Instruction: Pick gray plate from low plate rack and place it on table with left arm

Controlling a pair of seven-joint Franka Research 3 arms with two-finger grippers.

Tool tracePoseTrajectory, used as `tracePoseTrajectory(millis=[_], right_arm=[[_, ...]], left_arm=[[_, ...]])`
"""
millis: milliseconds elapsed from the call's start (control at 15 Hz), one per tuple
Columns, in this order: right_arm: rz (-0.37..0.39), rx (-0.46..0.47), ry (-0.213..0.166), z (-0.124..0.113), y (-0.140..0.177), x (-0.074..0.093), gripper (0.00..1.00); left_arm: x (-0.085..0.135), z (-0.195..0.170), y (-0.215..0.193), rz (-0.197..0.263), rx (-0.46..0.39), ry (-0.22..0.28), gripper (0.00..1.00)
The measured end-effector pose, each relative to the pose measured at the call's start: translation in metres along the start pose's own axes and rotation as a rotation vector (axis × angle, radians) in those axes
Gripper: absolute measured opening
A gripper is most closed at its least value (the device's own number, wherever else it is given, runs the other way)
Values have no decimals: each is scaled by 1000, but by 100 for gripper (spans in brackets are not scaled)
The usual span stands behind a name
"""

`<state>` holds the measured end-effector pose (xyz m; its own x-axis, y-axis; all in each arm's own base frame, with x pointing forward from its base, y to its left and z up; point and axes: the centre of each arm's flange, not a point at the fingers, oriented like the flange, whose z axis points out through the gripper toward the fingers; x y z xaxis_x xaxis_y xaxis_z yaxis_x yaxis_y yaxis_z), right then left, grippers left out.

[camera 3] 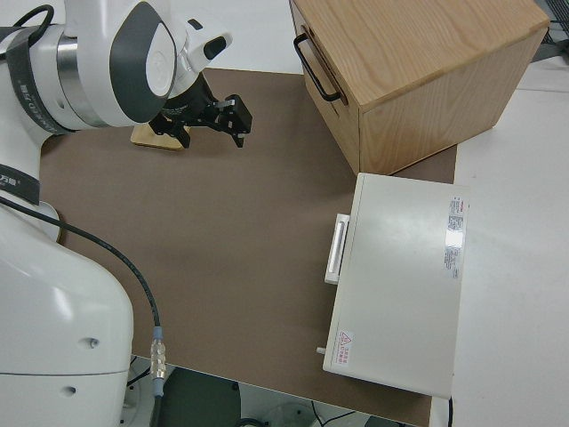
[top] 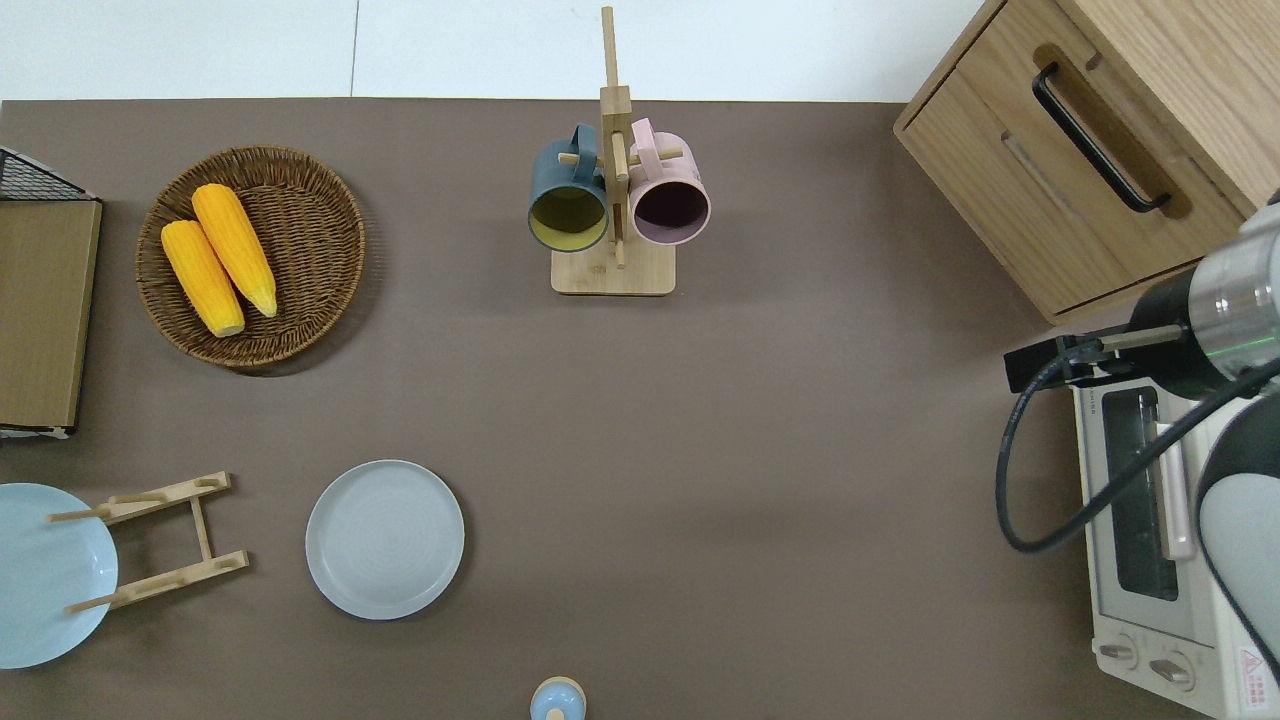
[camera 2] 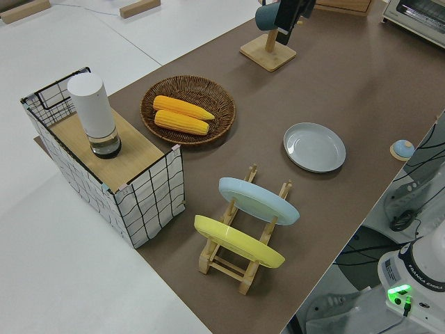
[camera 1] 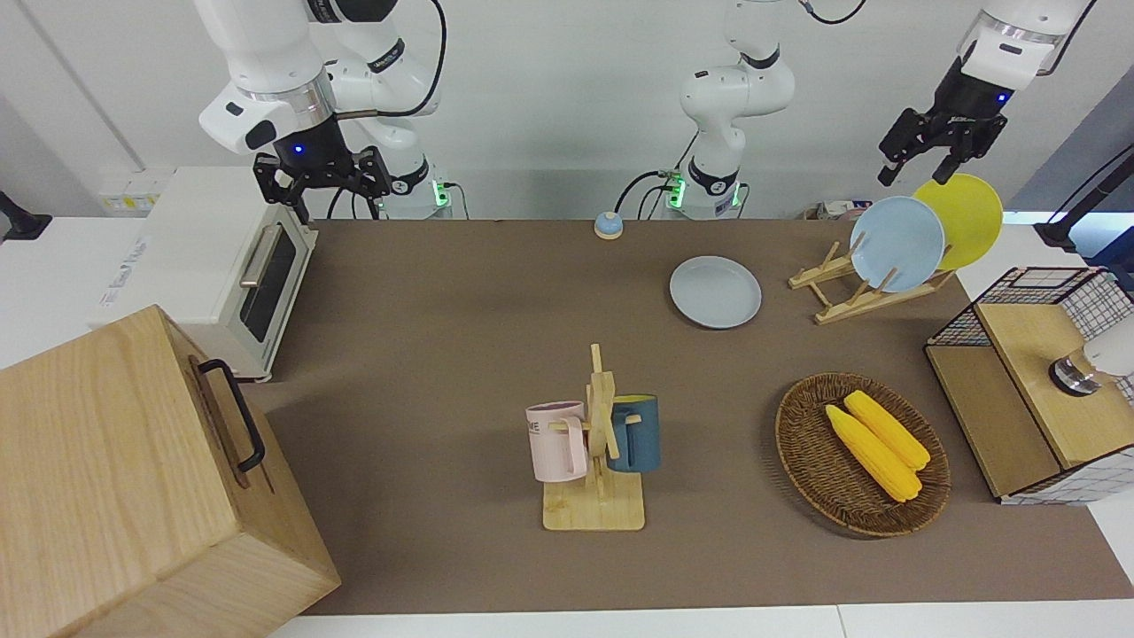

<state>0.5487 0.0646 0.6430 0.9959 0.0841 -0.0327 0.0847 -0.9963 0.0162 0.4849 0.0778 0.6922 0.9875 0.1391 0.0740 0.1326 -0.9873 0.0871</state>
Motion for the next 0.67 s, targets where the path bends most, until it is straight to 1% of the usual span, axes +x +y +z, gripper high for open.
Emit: tracePoseTrajectory(millis=[133, 267, 333, 467, 533, 667], right_arm=[[0, 0, 0, 0, 0, 0, 99], [0, 0, 0, 0, 0, 0, 99], [0, 0, 0, 0, 0, 0, 99], [0, 0, 0, 0, 0, 0, 99], [0, 0, 0, 0, 0, 0, 99], [0, 0, 0, 0, 0, 0, 99]], left_arm=[[-1, 0, 1, -3, 20, -12, 100], [-4, 2, 7, -20, 24, -33, 100], [-5, 3, 12, -20, 25, -41, 100], [-6, 5, 27, 4, 24, -51, 100], [-7, 7, 41, 24, 24, -56, 100], [-8, 11, 55, 53, 21, -65, 100]])
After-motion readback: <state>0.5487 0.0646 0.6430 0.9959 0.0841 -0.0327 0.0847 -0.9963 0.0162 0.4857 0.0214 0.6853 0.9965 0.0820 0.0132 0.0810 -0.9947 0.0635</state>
